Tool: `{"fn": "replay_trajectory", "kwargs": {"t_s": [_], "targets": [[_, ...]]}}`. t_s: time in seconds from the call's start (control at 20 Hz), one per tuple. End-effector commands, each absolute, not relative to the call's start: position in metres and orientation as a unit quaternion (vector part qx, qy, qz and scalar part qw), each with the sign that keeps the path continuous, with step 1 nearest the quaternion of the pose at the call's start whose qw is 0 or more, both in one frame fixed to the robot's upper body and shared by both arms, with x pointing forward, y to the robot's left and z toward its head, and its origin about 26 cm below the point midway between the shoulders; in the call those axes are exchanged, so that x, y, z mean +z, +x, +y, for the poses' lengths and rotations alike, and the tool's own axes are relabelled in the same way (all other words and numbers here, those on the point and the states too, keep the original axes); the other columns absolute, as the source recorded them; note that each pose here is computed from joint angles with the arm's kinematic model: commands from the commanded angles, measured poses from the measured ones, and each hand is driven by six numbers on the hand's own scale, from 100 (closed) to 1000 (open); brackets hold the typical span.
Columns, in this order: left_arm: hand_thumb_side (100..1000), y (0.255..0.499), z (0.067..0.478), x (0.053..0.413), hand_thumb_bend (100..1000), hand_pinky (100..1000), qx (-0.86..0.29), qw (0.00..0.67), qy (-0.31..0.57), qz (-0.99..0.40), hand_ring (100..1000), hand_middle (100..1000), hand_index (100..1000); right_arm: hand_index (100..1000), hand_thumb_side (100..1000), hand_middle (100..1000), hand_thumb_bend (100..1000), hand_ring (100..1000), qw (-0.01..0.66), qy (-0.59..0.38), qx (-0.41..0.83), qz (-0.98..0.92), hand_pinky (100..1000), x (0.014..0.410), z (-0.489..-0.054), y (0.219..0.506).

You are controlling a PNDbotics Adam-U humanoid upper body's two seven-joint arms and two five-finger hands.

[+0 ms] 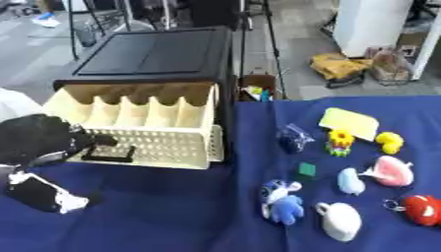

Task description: Pick up objects from table and place into drawer.

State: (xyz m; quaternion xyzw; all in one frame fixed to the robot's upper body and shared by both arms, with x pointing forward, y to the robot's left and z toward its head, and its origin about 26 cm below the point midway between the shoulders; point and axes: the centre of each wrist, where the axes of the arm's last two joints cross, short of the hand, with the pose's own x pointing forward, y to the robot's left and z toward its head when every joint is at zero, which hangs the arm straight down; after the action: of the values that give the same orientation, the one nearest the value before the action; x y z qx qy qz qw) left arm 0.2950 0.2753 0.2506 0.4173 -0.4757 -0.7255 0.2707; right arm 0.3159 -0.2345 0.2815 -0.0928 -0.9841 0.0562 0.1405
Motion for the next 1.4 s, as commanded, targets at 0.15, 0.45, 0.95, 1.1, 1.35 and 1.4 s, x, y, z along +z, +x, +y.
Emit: {"fn": "replay_trajectory", "kwargs": {"t_s": [0.15,0.45,0.95,1.1,1.35,1.4], "targets": [[703,0.2939,0.2751,0.2563,457,100,-0.729,0.268,0.422,-0.467,184,191,916,735,957,711,262,819,0.122,-0.092,0.058,-0.986,744,0.2913,-0.2357,0.3122],[696,0.2939,0.2739,0.253,460,100,-0.736,0.282,0.41,-0.459,184,188,897,735,956,710,263,820,0.122,-0.093,0.058,-0.986,745,0.2914,-0.2359,0.3122],[693,0.2941,0.2722,0.2511,464,100,-0.735,0.302,0.396,-0.461,179,182,868,735,955,709,263,821,0.122,-0.094,0.057,-0.986,746,0.2915,-0.2364,0.3122],[689,0.2941,0.2724,0.2508,465,100,-0.733,0.31,0.392,-0.462,178,181,861,734,956,709,264,821,0.122,-0.094,0.058,-0.986,746,0.2915,-0.2364,0.3122],[684,0.2941,0.2723,0.2498,473,100,-0.727,0.326,0.384,-0.466,173,177,842,734,957,707,267,821,0.122,-0.095,0.058,-0.986,746,0.2914,-0.2368,0.3122],[686,0.2941,0.2723,0.2499,463,100,-0.726,0.329,0.383,-0.467,171,176,834,734,956,706,266,821,0.123,-0.095,0.059,-0.986,745,0.2914,-0.2369,0.3122]]}}
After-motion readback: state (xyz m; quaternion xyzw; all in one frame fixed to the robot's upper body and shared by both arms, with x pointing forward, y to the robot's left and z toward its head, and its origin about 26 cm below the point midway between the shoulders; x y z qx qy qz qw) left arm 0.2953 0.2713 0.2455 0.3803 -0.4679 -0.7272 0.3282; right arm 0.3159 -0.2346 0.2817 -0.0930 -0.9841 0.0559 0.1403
